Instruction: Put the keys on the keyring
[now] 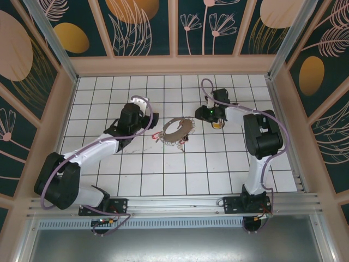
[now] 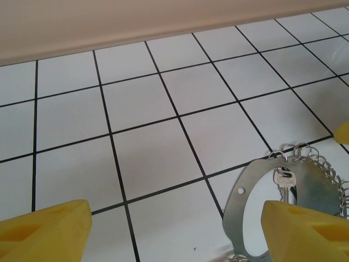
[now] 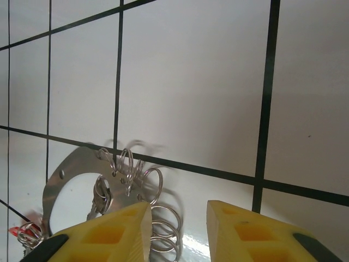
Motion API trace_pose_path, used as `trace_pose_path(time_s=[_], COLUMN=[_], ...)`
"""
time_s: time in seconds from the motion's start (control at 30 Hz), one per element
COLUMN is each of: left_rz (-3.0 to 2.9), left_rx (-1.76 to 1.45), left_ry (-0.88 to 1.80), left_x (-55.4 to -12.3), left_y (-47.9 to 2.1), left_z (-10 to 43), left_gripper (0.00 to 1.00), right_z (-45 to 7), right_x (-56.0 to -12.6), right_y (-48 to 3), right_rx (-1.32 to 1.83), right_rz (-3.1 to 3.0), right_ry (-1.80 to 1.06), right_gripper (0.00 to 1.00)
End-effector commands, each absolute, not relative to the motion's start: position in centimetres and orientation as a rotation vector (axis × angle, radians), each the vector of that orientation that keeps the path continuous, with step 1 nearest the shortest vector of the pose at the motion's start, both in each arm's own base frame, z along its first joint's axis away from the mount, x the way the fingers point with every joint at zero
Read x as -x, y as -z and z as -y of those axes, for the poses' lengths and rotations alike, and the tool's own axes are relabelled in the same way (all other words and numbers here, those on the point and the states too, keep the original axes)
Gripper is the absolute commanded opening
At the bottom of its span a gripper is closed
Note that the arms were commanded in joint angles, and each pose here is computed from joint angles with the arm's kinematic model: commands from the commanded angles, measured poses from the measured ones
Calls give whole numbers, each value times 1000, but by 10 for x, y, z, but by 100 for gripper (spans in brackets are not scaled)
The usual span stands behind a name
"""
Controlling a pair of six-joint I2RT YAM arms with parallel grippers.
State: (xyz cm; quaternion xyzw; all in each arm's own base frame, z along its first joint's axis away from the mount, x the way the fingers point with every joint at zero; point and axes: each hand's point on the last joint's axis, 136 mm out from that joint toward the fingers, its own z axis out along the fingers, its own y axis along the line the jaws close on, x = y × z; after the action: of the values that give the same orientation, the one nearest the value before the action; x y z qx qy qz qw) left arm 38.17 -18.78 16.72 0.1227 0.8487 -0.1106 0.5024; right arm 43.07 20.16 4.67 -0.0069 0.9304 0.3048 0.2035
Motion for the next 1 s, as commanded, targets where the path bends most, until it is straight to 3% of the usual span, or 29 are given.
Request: trace_pose_path(time_s=[0.0, 0.97], left_rz=[-2066, -2115], left_rx=[-307, -328], left_ry=[296, 387], left_x=[-376, -372], left_y=[-164, -140], left_z=[189, 202], left_gripper=[81, 81], right_z=[-205, -230], right_x=[-436, -435], right_y=[-48, -31], right_rx=[-4, -92], right_rz=[-2590, -2618], right_ry=[-906, -1133], right_gripper=[32, 23])
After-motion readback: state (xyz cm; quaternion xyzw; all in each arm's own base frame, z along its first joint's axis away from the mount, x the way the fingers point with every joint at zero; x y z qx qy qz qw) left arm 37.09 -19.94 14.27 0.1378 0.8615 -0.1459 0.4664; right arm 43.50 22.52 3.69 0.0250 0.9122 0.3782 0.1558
